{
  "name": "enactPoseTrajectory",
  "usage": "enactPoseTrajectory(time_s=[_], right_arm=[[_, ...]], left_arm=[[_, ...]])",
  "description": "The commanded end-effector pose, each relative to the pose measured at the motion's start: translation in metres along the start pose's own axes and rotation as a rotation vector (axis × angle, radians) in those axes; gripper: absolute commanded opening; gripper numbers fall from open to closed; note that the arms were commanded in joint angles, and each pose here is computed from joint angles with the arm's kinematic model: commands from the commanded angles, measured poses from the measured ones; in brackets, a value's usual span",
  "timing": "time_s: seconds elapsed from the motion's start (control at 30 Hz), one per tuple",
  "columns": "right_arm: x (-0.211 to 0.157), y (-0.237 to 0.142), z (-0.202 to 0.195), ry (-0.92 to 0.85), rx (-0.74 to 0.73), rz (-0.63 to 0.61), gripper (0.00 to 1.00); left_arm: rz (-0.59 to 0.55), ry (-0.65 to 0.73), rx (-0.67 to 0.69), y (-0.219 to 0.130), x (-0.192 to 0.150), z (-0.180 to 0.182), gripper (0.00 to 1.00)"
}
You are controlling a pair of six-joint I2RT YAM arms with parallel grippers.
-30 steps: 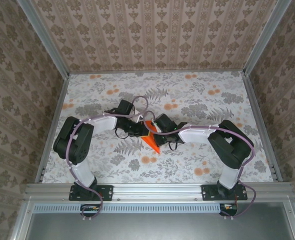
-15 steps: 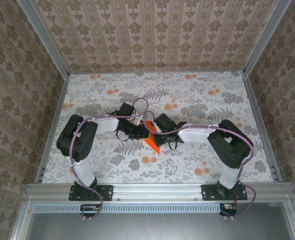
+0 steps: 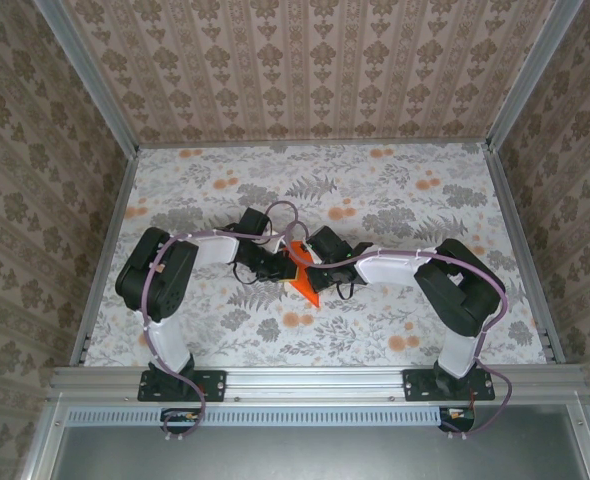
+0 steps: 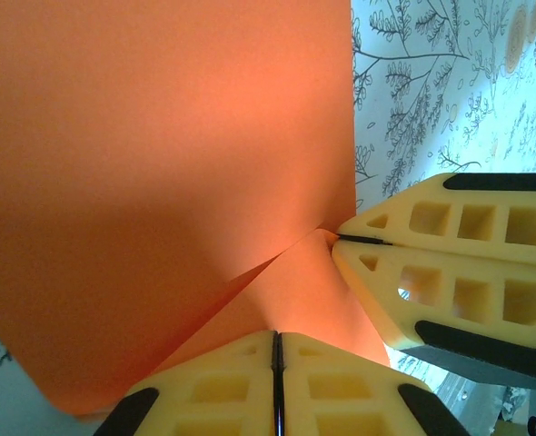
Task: Fold a paper plane with a square sheet of paper (fold left side to right side)
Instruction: Third fold the triangle at the center of the table.
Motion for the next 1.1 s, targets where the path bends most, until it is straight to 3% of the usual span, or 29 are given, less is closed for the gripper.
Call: enactPoseTrajectory(time_s=[0.0, 0.47, 0.73, 0.8, 0.87, 1.07], right_arm=[[-0.038, 0.015, -0.005, -0.012, -0.014, 0.162, 0.0], [-0.02, 0.007, -0.005, 0.035, 0.002, 0.098, 0.0], [0.017, -0.039, -0.011, 0.142, 0.025, -0.03, 0.27], [0.015, -0.049, -0.009, 0.162, 0.039, -0.025, 0.29], [0.01, -0.055, -0.004, 0.196, 0.074, -0.01, 0.29], [-0.003, -0.058, 0.028, 0.381, 0.293, 0.044, 0.14]], left_arm=[[0.033, -0.03, 0.038, 0.007, -0.008, 0.012, 0.1], [0.051, -0.074, 0.088, 0.012, -0.02, 0.029, 0.08], [0.052, -0.079, 0.095, 0.012, -0.023, 0.032, 0.08], [0.05, -0.079, 0.098, 0.012, -0.023, 0.032, 0.08], [0.048, -0.077, 0.098, 0.012, -0.023, 0.032, 0.08], [0.044, -0.075, 0.096, 0.011, -0.022, 0.031, 0.07]])
Point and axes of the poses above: each hand's point on the last joint's axis, 136 mm out from that joint toward the fingers, its own y axis out along the fingers, its own z axis along the line the jaws close on, x = y × z, the point moved 4 cm from there along -y, back along the fingers, and after that the axes turned 6 degrees about -y, right-handed, at the moved point
